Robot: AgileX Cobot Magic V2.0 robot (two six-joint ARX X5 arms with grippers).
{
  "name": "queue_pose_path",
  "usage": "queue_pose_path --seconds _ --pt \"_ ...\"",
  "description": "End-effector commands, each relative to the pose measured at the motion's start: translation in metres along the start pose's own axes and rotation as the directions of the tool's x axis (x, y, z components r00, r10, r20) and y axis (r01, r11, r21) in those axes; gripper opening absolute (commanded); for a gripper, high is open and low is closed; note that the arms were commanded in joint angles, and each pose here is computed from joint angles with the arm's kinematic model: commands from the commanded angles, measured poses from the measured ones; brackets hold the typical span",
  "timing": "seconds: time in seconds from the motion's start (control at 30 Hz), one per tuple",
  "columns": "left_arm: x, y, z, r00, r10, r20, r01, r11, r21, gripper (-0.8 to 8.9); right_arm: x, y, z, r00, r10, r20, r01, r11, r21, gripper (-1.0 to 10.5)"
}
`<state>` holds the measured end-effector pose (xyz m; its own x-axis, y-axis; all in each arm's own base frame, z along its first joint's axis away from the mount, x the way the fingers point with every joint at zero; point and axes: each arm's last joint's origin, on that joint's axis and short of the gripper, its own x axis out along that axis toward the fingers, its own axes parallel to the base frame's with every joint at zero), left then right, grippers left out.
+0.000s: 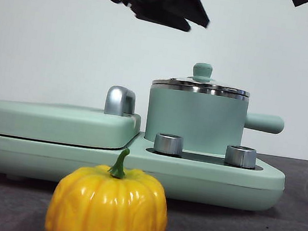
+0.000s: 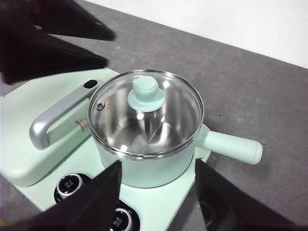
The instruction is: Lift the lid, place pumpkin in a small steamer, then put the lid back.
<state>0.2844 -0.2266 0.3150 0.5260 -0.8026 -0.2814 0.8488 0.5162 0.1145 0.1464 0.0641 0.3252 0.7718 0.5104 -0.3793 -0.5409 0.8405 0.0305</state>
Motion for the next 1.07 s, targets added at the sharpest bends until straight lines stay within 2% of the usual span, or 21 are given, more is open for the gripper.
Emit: queue_pose_path --seconds 0.03,0.23,0.4,1.07 --pt "0.017 0.000 0.005 1.000 -0.014 0.011 0.014 1.000 0.003 2.48 -0.001 0.001 0.005 1.000 0.006 0.019 -0.006 1.000 0.008 2.4" --pt "0.042 0.002 -0.003 0.999 -0.031 -0.017 0.031 1.000 -0.003 2.48 -0.001 0.001 0.005 1.000 0.005 0.018 -0.006 1.000 0.007 2.4" --pt "0.053 0.005 -0.012 1.000 -0.001 -0.019 0.001 1.000 -0.002 2.48 -0.001 0.001 0.005 1.000 0.006 0.018 -0.006 1.000 0.007 2.4" --pt "0.063 0.005 -0.025 0.998 -0.006 -0.060 0.006 1.000 -0.016 2.48 -0.001 0.001 0.005 1.000 0.005 0.018 -0.005 1.000 0.007 2.4"
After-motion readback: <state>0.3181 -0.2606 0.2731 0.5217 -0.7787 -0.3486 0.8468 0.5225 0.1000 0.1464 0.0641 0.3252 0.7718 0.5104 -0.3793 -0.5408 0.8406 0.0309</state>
